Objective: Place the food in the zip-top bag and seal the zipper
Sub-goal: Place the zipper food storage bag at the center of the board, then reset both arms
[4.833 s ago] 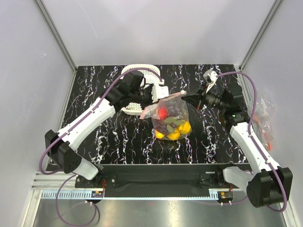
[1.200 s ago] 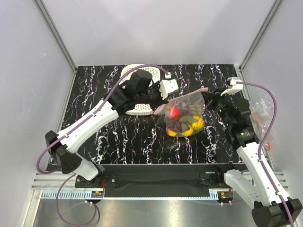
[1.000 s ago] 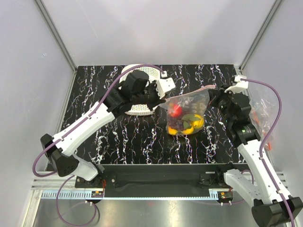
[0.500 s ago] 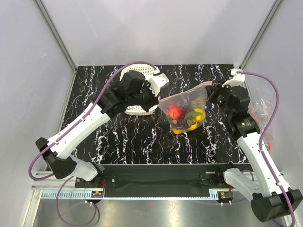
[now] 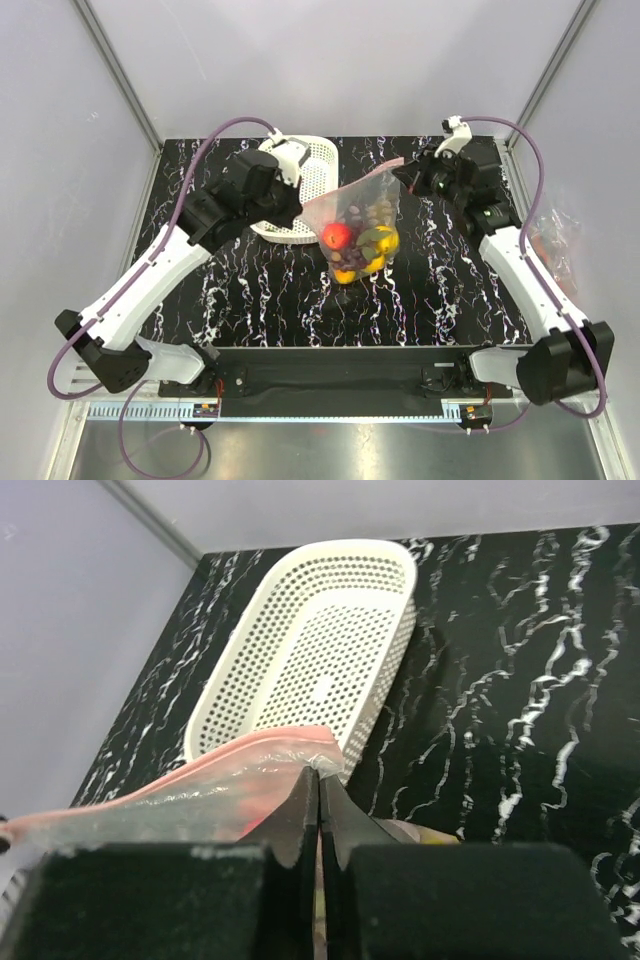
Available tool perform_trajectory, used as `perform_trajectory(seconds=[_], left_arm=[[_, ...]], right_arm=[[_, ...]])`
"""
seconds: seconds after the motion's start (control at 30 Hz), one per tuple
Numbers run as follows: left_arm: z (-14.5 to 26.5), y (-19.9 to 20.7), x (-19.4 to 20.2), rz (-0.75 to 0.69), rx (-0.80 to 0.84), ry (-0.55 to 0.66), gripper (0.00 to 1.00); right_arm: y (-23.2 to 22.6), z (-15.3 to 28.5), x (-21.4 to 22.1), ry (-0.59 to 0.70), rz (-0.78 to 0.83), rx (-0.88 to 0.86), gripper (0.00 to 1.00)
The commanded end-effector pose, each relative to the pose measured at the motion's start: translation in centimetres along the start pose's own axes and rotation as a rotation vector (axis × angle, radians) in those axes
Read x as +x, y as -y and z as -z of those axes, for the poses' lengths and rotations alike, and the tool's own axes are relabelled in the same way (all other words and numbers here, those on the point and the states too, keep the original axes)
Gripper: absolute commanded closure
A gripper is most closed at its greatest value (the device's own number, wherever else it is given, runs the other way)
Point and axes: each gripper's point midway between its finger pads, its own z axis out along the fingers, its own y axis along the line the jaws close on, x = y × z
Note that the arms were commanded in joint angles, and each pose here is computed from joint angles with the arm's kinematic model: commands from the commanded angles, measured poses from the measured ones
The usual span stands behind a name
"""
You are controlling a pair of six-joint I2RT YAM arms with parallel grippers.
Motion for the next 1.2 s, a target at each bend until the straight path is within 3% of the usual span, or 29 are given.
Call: perform_trajectory(seconds=[0.0, 0.07, 0.1, 0.13, 0.17, 0.23, 0.27, 0.33, 0.43, 0.73, 0.97, 1.17], left_arm=[[1.7, -3.6, -0.7, 0.091, -0.147, 0.050, 1.00], [1.8, -4.3, -0.6, 0.101, -0.180, 0.051, 1.00], [2.1, -4.5, -0.9, 0.099, -0.184, 0.060, 0.91], [2.7, -4.7, -1.2, 0.101, -0.198, 0.082, 0.77], [3.2, -4.9, -1.8, 0.108, -0.202, 0.117, 0.60], [3.9, -4.8, -2.2, 0.107, -0.196, 0.156, 0.53], [5.1, -4.8, -3.1, 0.115, -0.192, 0.212, 0.43], [6.8, -5.1, -3.4, 0.130, -0.205, 0.271, 0.16], [9.4, -5.3, -3.8, 0.145, -0.205, 0.350, 0.03], [12.8, -3.0, 1.4, 0.148, -0.043, 0.399, 0.01], [11.7, -2.7, 7.0, 0.207, 0.009, 0.414, 0.01], [9.2, -2.8, 10.6, 0.246, 0.017, 0.363, 0.01]], right_arm=[[-3.8, -1.1, -3.7, 0.071, 0.013, -0.148, 0.96], [-4.4, -1.6, -4.2, 0.071, 0.016, -0.161, 0.81], [-4.4, -1.9, -4.0, 0.061, 0.016, -0.159, 0.54], [-4.4, -2.0, -4.1, 0.057, 0.013, -0.153, 0.42], [-4.4, -1.9, -4.3, 0.059, 0.010, -0.142, 0.31], [-4.3, -1.1, -5.0, 0.084, 0.016, -0.120, 0.16], [-4.2, -0.7, -5.1, 0.084, 0.022, -0.107, 0.13], [-4.5, 0.8, -5.9, 0.112, 0.033, -0.089, 0.09], [-4.7, 3.3, -6.5, 0.136, 0.045, -0.053, 0.08], [-3.5, 10.9, -3.4, 0.107, 0.003, 0.079, 0.05], [-2.0, 16.9, 1.3, 0.111, -0.026, 0.147, 0.05], [0.3, 18.8, 6.2, 0.083, -0.111, 0.214, 0.05]])
